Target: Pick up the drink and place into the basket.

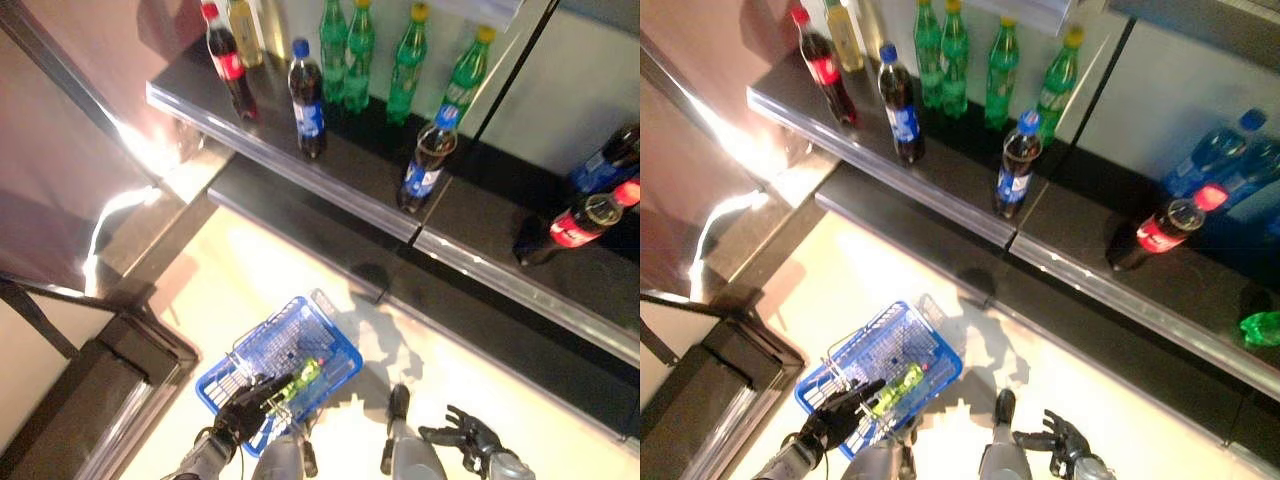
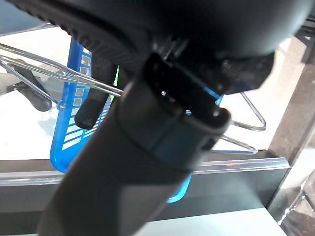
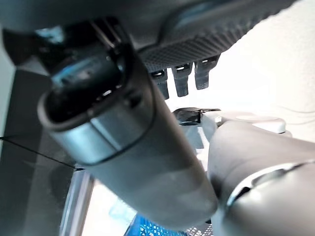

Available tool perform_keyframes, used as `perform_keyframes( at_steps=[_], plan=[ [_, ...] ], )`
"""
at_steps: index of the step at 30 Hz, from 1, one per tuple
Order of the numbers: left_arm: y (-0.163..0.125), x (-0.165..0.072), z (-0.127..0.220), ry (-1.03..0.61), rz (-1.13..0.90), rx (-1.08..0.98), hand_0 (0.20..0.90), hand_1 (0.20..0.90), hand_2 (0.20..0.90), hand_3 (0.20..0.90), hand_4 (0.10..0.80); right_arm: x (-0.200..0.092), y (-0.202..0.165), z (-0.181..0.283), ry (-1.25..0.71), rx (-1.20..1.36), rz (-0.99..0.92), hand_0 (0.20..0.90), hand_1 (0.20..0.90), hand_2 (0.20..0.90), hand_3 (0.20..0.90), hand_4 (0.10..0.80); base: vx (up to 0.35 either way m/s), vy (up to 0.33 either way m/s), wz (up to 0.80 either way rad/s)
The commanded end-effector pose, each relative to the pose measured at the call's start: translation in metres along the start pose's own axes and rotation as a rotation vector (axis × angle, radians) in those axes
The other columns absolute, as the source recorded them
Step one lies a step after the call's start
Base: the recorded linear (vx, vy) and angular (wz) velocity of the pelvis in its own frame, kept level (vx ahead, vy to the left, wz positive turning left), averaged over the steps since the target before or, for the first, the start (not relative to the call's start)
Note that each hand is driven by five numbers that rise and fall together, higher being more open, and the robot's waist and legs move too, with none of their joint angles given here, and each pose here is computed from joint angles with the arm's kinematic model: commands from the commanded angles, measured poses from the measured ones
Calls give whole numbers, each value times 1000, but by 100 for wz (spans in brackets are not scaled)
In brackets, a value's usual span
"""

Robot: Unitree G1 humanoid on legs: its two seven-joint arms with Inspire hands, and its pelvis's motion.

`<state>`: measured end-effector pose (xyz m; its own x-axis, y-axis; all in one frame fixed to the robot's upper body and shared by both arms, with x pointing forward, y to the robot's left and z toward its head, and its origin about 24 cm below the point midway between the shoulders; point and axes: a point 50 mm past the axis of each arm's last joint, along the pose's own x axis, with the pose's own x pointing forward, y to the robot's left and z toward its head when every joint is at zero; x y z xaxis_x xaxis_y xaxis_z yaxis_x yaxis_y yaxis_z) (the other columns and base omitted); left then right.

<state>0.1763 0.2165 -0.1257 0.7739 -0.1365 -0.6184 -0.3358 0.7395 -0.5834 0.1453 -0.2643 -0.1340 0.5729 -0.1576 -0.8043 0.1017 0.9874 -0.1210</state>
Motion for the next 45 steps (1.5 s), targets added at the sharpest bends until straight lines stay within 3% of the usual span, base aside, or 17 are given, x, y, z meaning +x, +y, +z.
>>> perform_keyframes(
  at_steps=[1,8,14,17,25,34,38,45],
  plan=[
    [1,1,33,-110,-42,27,300,300,300,200,100,1,-23,26,-78,-83,-45,900,900,900,900,800,-222,8,-18],
    [-14,11,64,-153,-65,65,300,300,300,200,100,2,-22,71,-287,-73,-58,900,900,900,900,800,-182,-34,10],
    [-30,17,74,-200,-100,53,300,300,300,200,100,-6,7,136,-594,-119,1,900,900,900,900,800,-95,4,5],
    [-39,20,75,-227,-114,46,300,300,300,200,100,-26,37,182,-823,-168,56,900,900,900,900,800,-66,-7,2],
    [-37,16,78,-283,-99,-4,300,300,300,200,100,-91,68,245,-1244,-310,124,900,900,900,900,800,-10,-2,2],
    [-25,11,70,-295,-73,-44,300,300,300,200,100,-150,63,282,-1552,-278,91,900,900,900,900,800,11,11,0],
    [-20,8,64,-295,-75,-57,300,300,300,200,100,-179,46,295,-1727,-137,44,900,900,900,900,800,11,27,-3],
    [-15,5,58,-271,-81,-57,300,300,300,200,100,-203,20,310,-1849,57,18,900,900,900,900,800,4,3,0]
  ],
)
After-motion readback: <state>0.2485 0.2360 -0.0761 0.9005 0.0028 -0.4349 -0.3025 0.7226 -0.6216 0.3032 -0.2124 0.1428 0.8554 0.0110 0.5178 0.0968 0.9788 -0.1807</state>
